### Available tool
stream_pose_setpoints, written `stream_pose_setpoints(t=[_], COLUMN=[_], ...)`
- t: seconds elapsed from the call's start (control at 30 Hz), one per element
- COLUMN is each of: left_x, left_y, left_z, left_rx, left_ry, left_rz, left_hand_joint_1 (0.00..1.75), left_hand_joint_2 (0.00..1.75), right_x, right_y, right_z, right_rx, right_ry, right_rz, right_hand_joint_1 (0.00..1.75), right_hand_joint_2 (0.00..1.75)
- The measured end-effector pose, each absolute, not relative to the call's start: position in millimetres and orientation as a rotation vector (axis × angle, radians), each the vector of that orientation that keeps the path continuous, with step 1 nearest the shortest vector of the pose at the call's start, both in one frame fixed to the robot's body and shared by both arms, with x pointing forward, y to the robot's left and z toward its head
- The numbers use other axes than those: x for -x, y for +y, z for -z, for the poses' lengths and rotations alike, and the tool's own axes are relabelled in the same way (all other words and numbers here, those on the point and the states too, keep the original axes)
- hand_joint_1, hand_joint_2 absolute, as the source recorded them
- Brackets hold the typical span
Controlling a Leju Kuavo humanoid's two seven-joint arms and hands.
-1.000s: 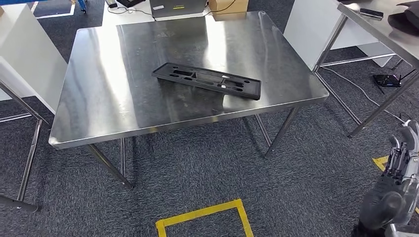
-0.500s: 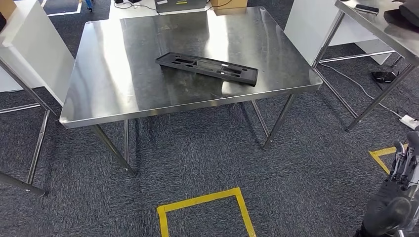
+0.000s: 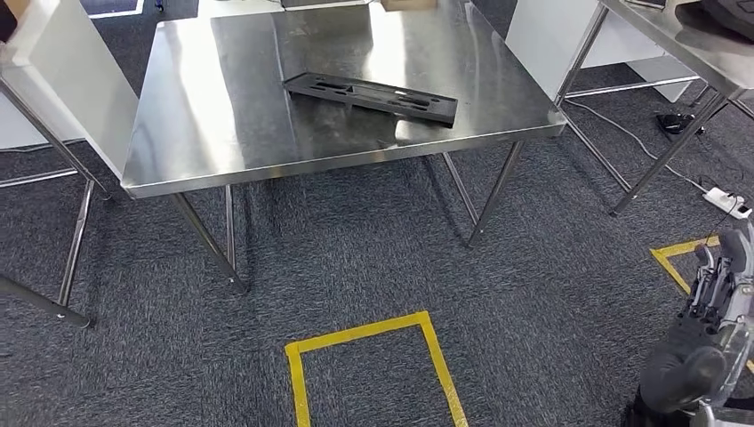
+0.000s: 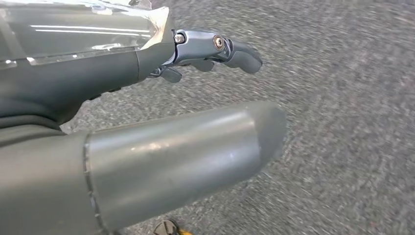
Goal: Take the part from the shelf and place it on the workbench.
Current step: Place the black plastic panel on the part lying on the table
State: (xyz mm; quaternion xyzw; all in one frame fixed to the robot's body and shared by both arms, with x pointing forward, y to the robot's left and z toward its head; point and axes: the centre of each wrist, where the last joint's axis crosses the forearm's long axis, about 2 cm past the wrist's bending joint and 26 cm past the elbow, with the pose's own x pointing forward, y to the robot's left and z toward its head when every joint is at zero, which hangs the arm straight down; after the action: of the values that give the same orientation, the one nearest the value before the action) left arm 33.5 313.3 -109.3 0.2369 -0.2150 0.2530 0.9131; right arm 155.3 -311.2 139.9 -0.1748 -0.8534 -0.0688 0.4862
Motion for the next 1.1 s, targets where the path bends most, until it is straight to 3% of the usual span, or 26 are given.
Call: stream_pose_setpoints(t=[0.57,1.1], left_x=[-29.4,-29.5], left_y=[307.4,300.6], left_z=[109.9,110.6], left_rx=[-0.482,-0.445], left_ry=[-0.393,-0.421], left_rz=[-0.522,-0.461], left_hand_joint_1=[0.0,0.0], left_hand_joint_2=[0.0,0.0], right_x=[-174.4,-153.0], right_y=[-301.9,-307.6], right_z=[-136.0,-125.7], right_rx=[0.366,0.38], right_ry=[-2.069,-2.041], right_rz=[0.146,0.148], right_hand_joint_1=[0.0,0.0], right_hand_joint_2=[0.0,0.0])
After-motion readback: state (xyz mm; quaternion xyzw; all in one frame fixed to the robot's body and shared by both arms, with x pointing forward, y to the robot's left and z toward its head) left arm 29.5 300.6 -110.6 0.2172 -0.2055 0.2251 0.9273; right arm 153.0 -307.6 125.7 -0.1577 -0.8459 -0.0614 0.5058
